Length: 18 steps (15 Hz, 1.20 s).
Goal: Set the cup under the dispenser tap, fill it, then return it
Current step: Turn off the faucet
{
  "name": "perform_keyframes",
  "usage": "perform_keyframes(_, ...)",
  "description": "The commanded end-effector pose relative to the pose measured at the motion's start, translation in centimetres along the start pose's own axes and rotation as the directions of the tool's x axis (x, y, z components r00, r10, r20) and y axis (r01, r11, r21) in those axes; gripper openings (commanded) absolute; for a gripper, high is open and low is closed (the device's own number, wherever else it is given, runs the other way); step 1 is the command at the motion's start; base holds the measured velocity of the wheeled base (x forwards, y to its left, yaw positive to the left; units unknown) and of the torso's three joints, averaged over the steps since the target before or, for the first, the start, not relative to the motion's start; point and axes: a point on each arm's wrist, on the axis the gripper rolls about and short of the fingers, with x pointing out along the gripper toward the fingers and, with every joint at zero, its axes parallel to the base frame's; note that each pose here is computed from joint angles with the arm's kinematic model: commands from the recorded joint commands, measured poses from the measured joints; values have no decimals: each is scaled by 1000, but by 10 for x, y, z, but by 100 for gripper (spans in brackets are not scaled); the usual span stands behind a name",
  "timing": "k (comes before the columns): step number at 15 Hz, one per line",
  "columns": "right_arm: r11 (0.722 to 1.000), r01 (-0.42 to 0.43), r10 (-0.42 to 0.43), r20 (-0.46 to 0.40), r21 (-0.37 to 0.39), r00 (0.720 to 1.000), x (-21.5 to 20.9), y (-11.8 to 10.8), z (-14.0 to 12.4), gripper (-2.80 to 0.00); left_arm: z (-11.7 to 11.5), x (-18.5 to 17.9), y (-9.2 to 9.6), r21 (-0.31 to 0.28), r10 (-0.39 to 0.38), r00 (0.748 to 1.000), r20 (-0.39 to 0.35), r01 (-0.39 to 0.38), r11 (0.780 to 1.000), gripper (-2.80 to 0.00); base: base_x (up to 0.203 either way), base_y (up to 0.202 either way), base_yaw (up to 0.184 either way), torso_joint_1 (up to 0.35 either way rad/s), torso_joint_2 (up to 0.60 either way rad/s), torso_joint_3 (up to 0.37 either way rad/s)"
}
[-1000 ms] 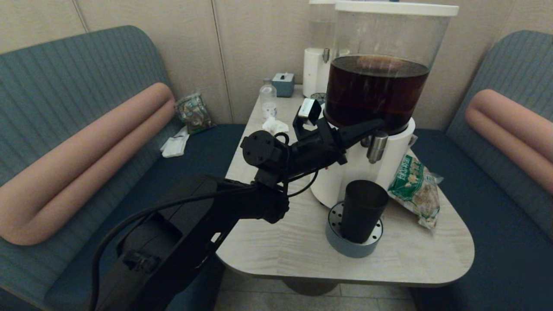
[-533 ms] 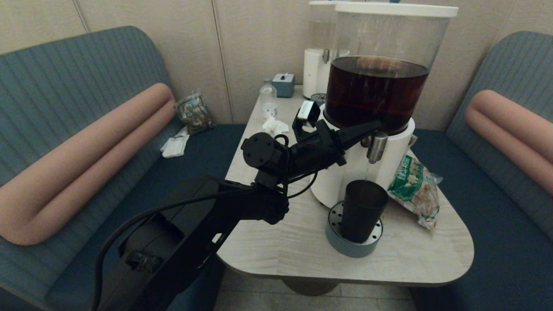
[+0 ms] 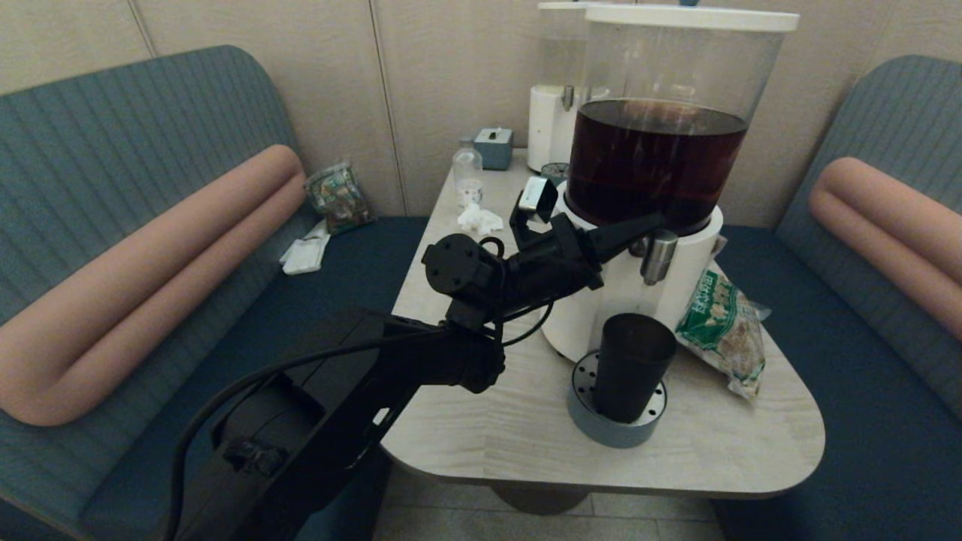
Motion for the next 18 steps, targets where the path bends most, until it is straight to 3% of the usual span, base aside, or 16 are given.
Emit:
perform_keyframes(1,1000,-1,1,-3,-1,1000,0,0,0,-280,-8,-1,8,-11,4,999,-41,-4,1000,-280,0,0,0,0,0,0)
perform_keyframes(12,1000,-1,1,-3,-1,1000,0,0,0,-280,-14,2,10,-20,-2,997,-77,1,1000,-280,0,0,0,0,0,0)
perform_keyframes(15,1000,0,0,-2,-1,1000,0,0,0,-280,-2,5,-6,12,-20,997,-71,21,1000,-280,0,0,0,0,0,0)
perform_keyframes(18,1000,0,0,-2,-1,1000,0,0,0,-280,19,9,-39,70,-46,997,-64,51,996,-280,0,0,0,0,0,0)
